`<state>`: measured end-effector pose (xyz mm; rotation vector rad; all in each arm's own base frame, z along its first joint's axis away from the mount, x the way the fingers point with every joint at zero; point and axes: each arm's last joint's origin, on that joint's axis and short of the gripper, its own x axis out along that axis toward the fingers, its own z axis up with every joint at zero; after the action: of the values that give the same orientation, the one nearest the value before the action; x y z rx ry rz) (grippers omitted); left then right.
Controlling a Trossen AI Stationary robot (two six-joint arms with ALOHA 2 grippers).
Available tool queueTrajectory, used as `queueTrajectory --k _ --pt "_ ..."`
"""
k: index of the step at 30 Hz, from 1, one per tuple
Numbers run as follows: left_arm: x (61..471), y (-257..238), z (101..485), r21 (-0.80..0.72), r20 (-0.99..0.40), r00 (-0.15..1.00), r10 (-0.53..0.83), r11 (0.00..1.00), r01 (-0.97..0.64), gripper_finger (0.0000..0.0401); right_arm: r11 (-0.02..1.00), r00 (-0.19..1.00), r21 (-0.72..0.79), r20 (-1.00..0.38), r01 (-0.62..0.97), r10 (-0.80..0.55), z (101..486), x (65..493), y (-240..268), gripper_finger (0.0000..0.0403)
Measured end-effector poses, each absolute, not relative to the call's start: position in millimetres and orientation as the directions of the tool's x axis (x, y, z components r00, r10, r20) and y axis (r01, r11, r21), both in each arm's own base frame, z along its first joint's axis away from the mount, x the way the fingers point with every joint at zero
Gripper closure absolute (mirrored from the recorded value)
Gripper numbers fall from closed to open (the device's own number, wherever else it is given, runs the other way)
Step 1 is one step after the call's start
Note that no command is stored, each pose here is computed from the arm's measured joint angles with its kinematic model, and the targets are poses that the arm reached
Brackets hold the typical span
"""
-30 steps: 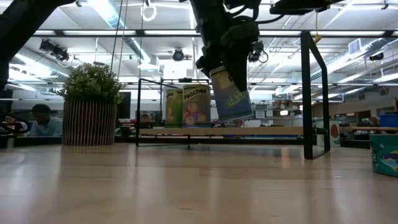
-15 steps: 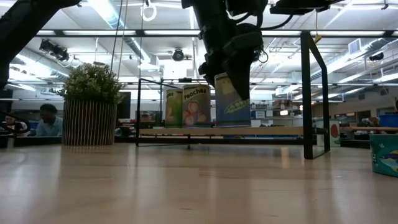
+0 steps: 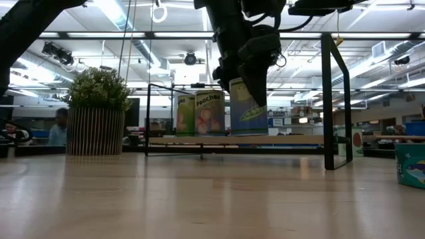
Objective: Pick and place cans onto a shelf
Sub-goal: Put the canned peas on the shelf
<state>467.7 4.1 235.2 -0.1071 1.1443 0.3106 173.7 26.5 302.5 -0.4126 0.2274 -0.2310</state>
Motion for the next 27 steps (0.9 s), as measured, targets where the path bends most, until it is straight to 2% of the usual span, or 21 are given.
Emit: queueTrajectory --k 20,27 --pt "470.1 4.1 235.9 0.084 -0.894 0.398 0.206 0.949 -0.304 0.0061 0.891 0.948 -0.420 -0.171 0.174 -0.267 302.4 173.6 26.5 0.0030" --pt "470.8 4.3 236.2 0.086 -0.890 0.405 0.211 0.948 -0.306 0.0046 0.891 0.948 -0.420 -0.171 0.174 -0.266 302.4 173.6 26.5 0.0030"
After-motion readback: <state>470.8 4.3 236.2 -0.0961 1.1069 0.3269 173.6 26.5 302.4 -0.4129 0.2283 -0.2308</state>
